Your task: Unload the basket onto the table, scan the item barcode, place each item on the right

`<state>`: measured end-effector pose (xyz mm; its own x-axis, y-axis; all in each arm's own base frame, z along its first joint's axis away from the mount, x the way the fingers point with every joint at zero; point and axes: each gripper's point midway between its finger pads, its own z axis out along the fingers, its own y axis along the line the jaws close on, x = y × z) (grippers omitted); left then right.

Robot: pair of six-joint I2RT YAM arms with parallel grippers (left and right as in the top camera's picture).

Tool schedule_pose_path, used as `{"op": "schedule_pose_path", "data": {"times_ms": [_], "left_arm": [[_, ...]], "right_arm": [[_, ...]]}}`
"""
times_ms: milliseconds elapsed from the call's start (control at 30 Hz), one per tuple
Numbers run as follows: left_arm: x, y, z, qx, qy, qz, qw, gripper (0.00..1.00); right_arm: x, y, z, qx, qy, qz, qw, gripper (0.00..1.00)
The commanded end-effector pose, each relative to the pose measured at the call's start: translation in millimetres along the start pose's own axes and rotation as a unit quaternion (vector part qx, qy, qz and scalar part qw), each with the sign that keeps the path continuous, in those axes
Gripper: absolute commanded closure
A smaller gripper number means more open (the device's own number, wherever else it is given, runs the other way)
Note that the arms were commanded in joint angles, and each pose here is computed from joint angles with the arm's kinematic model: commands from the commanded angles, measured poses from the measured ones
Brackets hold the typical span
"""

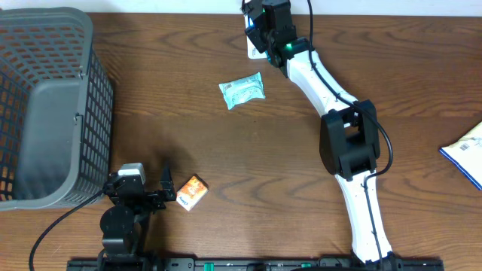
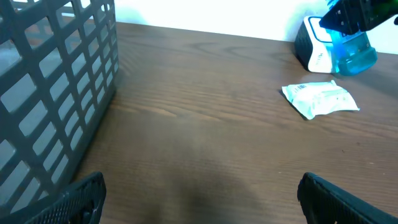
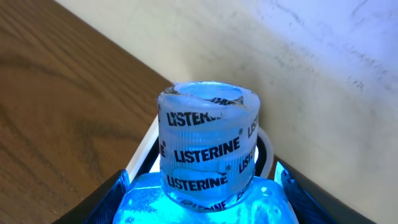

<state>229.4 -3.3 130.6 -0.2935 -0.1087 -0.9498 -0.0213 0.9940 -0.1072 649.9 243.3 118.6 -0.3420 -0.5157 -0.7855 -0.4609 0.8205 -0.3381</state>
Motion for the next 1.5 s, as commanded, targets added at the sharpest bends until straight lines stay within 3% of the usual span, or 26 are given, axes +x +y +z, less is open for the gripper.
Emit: {"op": "schedule_pose_path", "data": {"times_ms": [0, 300, 567, 733, 1033, 1267, 1367, 1433, 1467], "left_arm": [[11.2, 2.5, 3.2, -0.005, 0.013, 0.005, 1.000, 0.02], [11.2, 2.5, 3.2, -0.005, 0.013, 0.005, 1.000, 0.02], [11.2, 2.5, 3.2, -0.005, 0.013, 0.005, 1.000, 0.02], [11.2, 2.5, 3.2, -0.005, 0.013, 0.005, 1.000, 0.02], [11.2, 2.5, 3.2, -0.005, 0.013, 0.005, 1.000, 0.02], [11.2, 2.5, 3.2, -0.005, 0.013, 0.005, 1.000, 0.02], [11.2, 2.5, 3.2, -0.005, 0.013, 0.005, 1.000, 0.02], [11.2, 2.5, 3.2, -0.005, 0.013, 0.005, 1.000, 0.02], [11.2, 2.5, 3.2, -0.005, 0.013, 0.005, 1.000, 0.02]], "right_arm": [[-38.0, -19.3, -16.2, 0.020, -0.039, -0.006, 0.999, 0.53], [-42.5, -37.1, -37.9, 0.015, 0.005, 0.041, 0.999, 0.62], [-17.1, -108.4, -120.6, 0.047, 0.136, 0.086, 0.986, 0.66], [45.6, -164.1, -158.4, 0.099, 0.236, 0.151, 0.955, 0.69], [207.4, -257.8, -200.9, 0.172, 0.375, 0.319, 0.854, 0.73], [321.3, -302.3, -227.5, 0.210, 0.423, 0.385, 0.793, 0.69], [352.6, -316.8, -245.8, 0.222, 0.430, 0.411, 0.773, 0.69], [360.1, -329.1, -258.8, 0.233, 0.424, 0.423, 0.766, 0.60], [359.9, -334.5, -263.2, 0.237, 0.419, 0.428, 0.765, 0.45]]}}
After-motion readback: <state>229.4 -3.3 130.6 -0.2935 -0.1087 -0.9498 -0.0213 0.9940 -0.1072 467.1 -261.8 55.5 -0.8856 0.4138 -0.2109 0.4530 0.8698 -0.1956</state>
